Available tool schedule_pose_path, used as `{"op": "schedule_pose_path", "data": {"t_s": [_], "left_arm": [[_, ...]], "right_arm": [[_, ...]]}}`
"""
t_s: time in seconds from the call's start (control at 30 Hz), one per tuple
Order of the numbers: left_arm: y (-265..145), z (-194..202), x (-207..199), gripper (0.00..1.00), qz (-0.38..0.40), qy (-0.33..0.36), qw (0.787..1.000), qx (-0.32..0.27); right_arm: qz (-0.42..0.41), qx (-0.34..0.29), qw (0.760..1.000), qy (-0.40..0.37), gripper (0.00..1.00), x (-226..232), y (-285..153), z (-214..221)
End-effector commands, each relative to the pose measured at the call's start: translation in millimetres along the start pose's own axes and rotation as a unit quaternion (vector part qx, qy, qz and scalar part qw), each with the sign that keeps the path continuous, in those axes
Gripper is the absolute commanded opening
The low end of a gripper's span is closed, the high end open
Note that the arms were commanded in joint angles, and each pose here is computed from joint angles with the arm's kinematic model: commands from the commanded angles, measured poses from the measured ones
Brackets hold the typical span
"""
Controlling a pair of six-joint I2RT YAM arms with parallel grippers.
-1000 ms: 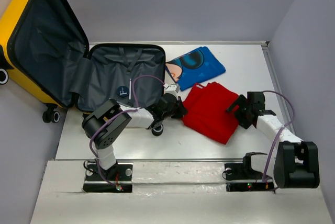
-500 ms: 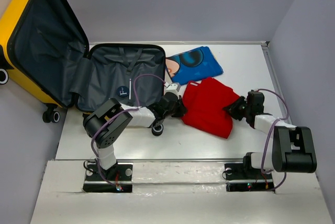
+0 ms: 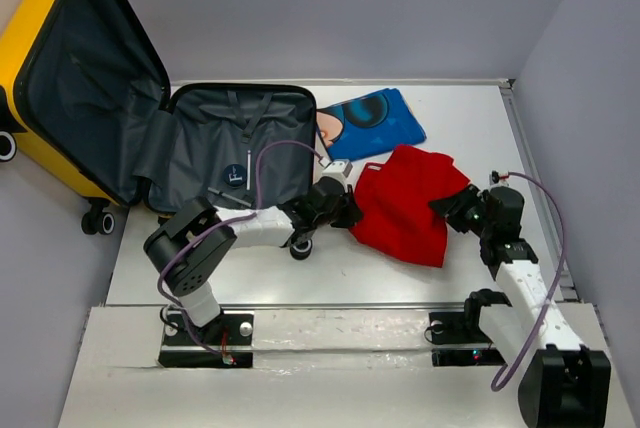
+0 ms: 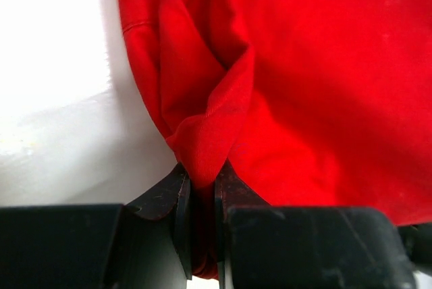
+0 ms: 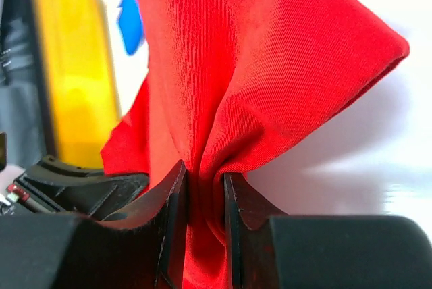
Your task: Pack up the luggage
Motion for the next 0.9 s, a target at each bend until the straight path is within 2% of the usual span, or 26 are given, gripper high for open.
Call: {"op": "schedule_pose_path", "data": {"t_s": [0.0, 0.2, 0.33, 0.4, 0.43, 0.47, 0.5, 0.53, 0.57, 0.6, 0.63, 0.67, 0.7, 0.73, 0.77, 0.8, 0.83, 0.87], "left_arm": [[-45, -86, -71, 0.06, 0.11, 0.012, 0.988, -0.107], [-92, -153, -96, 0.06, 0.11, 0.039, 0.979, -0.169], [-130, -210, -73, 0.06, 0.055, 0.032, 0.971, -0.231], [-149, -229, -39, 0.06, 0.02, 0.017, 0.969, -0.247], [-163, -239, -13, 0.06, -0.012, 0.004, 0.965, -0.26], [-168, -238, -11, 0.06, -0.017, 0.005, 0.965, -0.26], [-178, -247, 18, 0.06, -0.056, -0.007, 0.96, -0.275], [-185, -248, 37, 0.06, -0.084, -0.016, 0.957, -0.279], [-206, -256, 71, 0.06, -0.129, -0.034, 0.946, -0.295], [-214, -256, 90, 0.06, -0.154, -0.043, 0.94, -0.301], [-226, -256, 107, 0.06, -0.179, -0.054, 0.934, -0.304], [-239, -251, 124, 0.06, -0.204, -0.061, 0.928, -0.305], [-250, -250, 141, 0.06, -0.229, -0.069, 0.919, -0.312], [-266, -243, 175, 0.06, -0.284, -0.088, 0.9, -0.319], [-278, -237, 188, 0.06, -0.308, -0.097, 0.889, -0.325], [-291, -223, 219, 0.22, -0.354, -0.121, 0.869, -0.323], [-297, -216, 230, 0.4, -0.371, -0.137, 0.86, -0.323], [-301, -207, 243, 0.87, -0.388, -0.151, 0.852, -0.316]], "right_arm": [[-0.109, 0.018, 0.993, -0.046, 0.07, 70, -35, -6], [-0.177, 0.023, 0.982, -0.065, 0.07, 121, -53, -19], [-0.232, 0.033, 0.968, -0.092, 0.07, 181, -53, -25], [-0.247, 0.056, 0.961, -0.11, 0.07, 210, -33, -8], [-0.265, 0.038, 0.955, -0.126, 0.07, 238, -33, -12], [-0.271, 0.046, 0.952, -0.136, 0.07, 253, -26, -6], [-0.258, 0.085, 0.952, -0.141, 0.07, 259, 2, 16], [-0.259, 0.095, 0.95, -0.147, 0.07, 269, 14, 24], [-0.284, 0.088, 0.942, -0.157, 0.07, 300, 15, 21], [-0.264, 0.122, 0.943, -0.159, 0.07, 299, 49, 43], [-0.263, 0.124, 0.943, -0.161, 0.07, 306, 63, 43], [-0.296, 0.129, 0.931, -0.172, 0.07, 339, 62, 51], [-0.301, 0.139, 0.927, -0.175, 0.07, 349, 72, 59], [-0.277, 0.173, 0.928, -0.177, 0.07, 340, 106, 85], [-0.276, 0.193, 0.925, -0.177, 0.07, 343, 118, 97], [-0.262, 0.21, 0.925, -0.179, 0.07, 345, 146, 112], [-0.249, 0.225, 0.923, -0.189, 0.1, 343, 157, 129], [-0.235, 0.235, 0.922, -0.199, 0.22, 339, 170, 139]]}}
Point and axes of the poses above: each gripper's point midway between its finger pads, its own y axis out along the fingers, its own x axis along the line the jaws close on, z = x × y, the point moved 4 cm from there along -y, back along the fingers, and after that the axes turned 10 degrees about y, right-handed, at the moved point
